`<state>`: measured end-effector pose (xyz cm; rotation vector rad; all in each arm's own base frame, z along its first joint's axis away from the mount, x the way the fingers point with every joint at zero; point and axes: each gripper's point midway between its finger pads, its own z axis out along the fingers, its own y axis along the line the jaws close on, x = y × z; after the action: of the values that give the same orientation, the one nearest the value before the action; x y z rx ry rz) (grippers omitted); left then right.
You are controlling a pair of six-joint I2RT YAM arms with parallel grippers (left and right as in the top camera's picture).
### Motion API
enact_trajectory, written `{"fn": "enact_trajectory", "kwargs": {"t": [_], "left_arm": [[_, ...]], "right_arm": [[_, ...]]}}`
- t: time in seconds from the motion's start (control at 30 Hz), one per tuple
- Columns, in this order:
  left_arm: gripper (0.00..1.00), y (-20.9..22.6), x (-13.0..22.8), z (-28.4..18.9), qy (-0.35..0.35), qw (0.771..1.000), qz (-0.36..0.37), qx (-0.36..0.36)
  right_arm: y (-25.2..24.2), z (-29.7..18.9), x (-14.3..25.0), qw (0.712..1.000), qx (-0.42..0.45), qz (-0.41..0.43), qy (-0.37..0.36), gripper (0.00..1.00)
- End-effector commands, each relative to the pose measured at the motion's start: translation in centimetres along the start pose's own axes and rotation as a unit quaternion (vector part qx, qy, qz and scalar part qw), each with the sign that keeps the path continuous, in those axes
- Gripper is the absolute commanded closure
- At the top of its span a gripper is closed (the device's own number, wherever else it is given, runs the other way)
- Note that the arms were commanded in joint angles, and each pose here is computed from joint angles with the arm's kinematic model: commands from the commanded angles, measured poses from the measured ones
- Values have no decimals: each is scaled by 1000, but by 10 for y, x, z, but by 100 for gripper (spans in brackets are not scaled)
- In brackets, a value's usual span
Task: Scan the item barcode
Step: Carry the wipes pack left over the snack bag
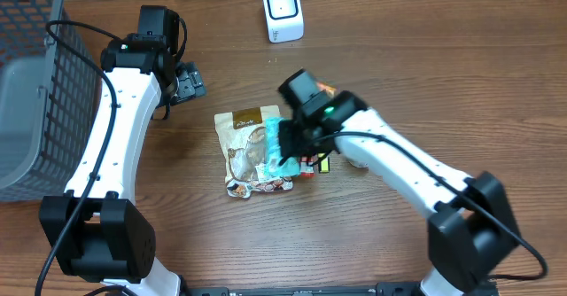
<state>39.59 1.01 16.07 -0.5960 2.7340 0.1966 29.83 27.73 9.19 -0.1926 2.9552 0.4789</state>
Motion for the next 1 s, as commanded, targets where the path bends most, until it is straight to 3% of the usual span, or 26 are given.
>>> {"fn": "enact_trajectory", "kwargs": {"t": [0.0, 0.47, 0.67, 0.97], "left_arm": [[0, 0, -6, -6, -13, 1000, -2, -1], [0, 0, -6, -6, -13, 1000, -2, -1], [0, 0, -6, -6, -13, 1000, -2, -1], [0, 0, -6, -6, -13, 1000, -2, -1]], "right_arm": [[14, 12, 9, 1000, -5, -7, 10, 96], [47, 20, 9, 999, -50, -20, -2, 96], [71, 18, -6, 995, -86, -28, -41, 96], [75, 25, -29, 991, -75, 39, -99, 96]]}}
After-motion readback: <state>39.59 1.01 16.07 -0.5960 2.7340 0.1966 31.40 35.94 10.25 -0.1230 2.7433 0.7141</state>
